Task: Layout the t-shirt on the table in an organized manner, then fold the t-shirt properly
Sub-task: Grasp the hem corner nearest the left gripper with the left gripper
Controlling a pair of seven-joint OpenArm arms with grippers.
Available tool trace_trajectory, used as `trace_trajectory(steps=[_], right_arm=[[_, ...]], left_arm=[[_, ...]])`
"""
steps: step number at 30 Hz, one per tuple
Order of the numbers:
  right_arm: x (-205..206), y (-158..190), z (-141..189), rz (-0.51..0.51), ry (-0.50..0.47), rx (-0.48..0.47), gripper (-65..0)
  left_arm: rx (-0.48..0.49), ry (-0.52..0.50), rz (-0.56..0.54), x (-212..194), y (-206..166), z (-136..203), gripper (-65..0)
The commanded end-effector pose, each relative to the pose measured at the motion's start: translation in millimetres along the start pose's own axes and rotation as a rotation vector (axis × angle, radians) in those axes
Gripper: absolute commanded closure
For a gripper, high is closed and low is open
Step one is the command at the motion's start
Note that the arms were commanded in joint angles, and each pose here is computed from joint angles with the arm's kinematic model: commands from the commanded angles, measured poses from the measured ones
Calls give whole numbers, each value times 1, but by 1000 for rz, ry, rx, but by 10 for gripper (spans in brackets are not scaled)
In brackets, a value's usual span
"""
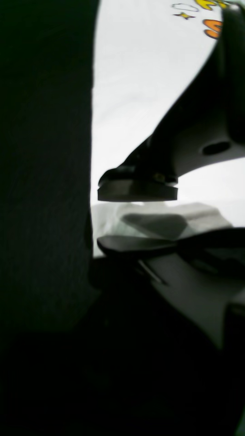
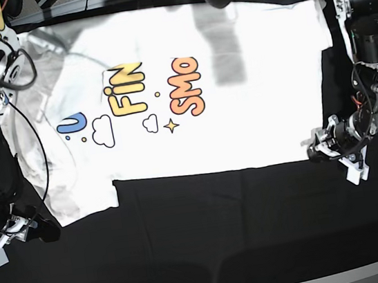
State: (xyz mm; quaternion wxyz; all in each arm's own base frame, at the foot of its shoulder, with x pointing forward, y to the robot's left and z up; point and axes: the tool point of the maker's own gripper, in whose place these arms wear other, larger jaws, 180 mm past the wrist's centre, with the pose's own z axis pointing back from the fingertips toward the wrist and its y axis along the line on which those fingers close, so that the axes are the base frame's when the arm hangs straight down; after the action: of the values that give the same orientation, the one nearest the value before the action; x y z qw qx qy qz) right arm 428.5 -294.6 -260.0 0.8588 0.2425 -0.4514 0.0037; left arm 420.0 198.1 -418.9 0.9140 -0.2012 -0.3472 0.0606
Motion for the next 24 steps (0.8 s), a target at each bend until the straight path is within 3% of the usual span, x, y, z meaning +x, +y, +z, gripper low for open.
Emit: trace_trajectory(steps=[1,8,15,17,21,24], right_arm=[[28,4,9,38,-75,12,-286],[28,4,9,38,-76,13,-286],[27,5,8,37,-75,15,-286],[28,5,8,37,-75,15,-286],[28,5,8,37,-75,15,-286],[28,5,8,37,-75,15,-286]], left_arm=[[2,-63,-1,27,0,6,-165],[-3,0,-9,25,-3,6,-166],[-7,-71,-14,45,-7,7,-167],[13,-69,0,45,-3,7,-221],[46,-48,-35,41,3,7,-407],[45,-6,-31,33,3,7,-417]])
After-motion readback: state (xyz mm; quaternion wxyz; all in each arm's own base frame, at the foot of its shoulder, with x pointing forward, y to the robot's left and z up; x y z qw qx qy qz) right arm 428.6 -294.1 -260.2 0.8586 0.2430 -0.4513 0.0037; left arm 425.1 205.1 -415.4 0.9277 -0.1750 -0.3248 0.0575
